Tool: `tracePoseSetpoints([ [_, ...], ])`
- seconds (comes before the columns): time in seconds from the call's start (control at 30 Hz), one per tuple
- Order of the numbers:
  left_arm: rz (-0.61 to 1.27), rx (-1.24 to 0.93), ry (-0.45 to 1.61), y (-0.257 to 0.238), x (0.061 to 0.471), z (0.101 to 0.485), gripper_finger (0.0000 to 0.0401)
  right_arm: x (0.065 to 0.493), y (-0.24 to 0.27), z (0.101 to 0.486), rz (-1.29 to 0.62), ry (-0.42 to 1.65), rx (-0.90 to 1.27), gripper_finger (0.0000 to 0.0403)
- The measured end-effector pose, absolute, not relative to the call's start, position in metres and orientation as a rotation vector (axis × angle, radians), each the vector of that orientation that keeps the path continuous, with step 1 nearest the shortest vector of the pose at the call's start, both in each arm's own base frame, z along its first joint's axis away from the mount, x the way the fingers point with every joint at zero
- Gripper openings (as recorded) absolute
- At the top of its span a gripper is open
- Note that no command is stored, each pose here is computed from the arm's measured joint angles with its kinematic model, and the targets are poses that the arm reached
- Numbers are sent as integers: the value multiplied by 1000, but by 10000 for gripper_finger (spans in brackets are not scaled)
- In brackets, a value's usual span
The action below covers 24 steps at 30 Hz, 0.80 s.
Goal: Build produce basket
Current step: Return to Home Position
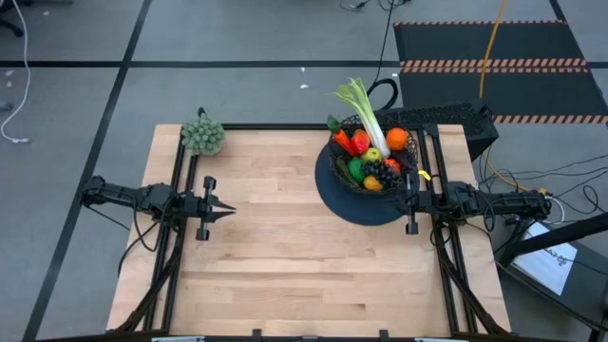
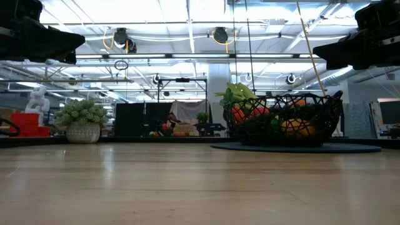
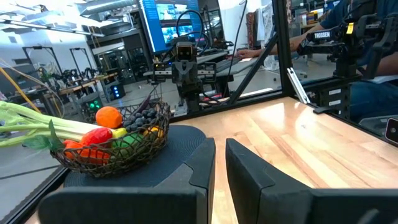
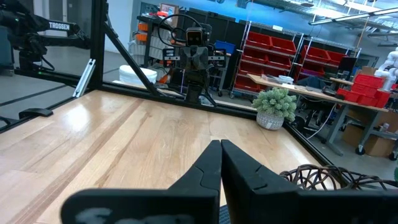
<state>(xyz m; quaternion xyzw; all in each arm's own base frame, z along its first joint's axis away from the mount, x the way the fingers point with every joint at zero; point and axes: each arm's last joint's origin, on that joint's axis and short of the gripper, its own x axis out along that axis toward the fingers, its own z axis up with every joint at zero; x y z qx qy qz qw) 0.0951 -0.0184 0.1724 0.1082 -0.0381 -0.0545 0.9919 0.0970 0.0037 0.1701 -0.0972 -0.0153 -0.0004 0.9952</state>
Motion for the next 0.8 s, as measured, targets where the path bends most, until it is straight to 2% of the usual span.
tracePoseSetpoints([
  [0.8,-109,217,-76,-18,95,172,42,97,4,170,-1,-31,-194,0],
])
